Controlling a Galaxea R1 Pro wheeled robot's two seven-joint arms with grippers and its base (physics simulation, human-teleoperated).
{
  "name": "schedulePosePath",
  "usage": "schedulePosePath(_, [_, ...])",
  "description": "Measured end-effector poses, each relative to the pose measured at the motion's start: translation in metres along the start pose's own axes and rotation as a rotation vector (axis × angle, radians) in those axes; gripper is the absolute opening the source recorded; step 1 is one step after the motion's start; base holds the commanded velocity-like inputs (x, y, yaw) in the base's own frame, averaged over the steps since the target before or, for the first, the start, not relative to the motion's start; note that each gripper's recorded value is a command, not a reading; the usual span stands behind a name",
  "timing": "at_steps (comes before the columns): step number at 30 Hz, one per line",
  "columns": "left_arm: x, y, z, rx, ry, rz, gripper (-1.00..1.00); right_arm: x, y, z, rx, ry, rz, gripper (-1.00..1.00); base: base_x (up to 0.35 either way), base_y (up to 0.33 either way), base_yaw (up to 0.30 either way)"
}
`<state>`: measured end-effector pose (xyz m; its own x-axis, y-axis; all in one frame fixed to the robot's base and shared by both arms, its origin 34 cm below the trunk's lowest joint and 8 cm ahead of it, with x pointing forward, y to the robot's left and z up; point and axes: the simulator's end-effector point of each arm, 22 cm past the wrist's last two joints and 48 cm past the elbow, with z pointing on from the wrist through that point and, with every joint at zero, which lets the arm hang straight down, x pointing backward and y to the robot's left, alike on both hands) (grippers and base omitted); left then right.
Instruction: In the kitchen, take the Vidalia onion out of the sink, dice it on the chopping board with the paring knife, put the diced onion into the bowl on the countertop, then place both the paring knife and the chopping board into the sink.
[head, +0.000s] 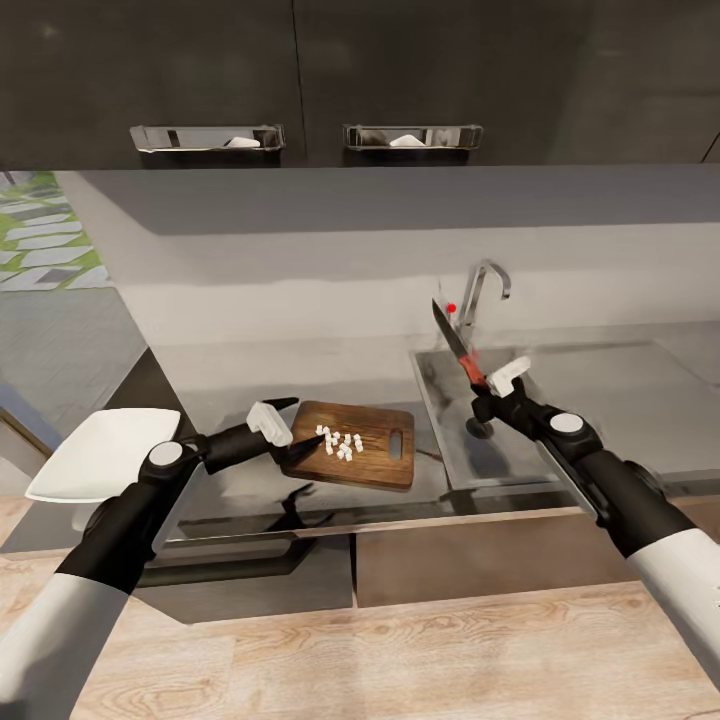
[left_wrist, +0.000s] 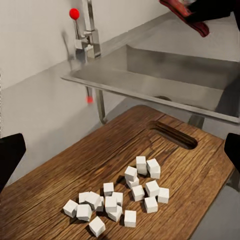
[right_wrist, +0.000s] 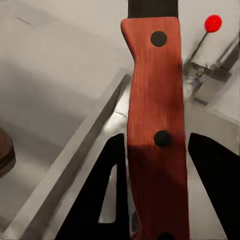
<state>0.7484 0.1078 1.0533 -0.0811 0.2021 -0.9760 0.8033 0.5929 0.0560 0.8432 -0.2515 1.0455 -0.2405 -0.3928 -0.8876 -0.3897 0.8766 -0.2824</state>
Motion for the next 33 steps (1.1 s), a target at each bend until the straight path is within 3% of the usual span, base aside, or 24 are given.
schedulePosePath(5, [-0.001, 0.000, 0.000, 0.000, -0.001, 0.001, 1.00, 0.015, 0.018, 0.000, -0.032, 0.030, -0.013, -1.00, 0.000, 0.000, 0.000])
schedulePosePath(11, [-0.005, -0.010, -0.006, 0.015, -0.033, -0.019, 1.00, 0.024, 0.005, -0.012, -0.021, 0.033, -0.007, -1.00, 0.000, 0.000, 0.000])
schedulePosePath(15, [-0.003, -0.012, -0.014, 0.021, -0.036, -0.027, 1.00, 0.047, 0.000, -0.019, -0.016, 0.085, -0.009, -1.00, 0.000, 0.000, 0.000])
schedulePosePath(29, [-0.006, -0.045, -0.019, 0.072, -0.068, -0.135, 1.00, 0.066, 0.021, -0.032, -0.032, 0.135, 0.066, -1.00, 0.000, 0.000, 0.000])
schedulePosePath(33, [-0.013, -0.042, -0.019, 0.044, -0.085, -0.158, 1.00, 0.059, 0.019, -0.033, -0.024, 0.128, 0.084, -1.00, 0.000, 0.000, 0.000])
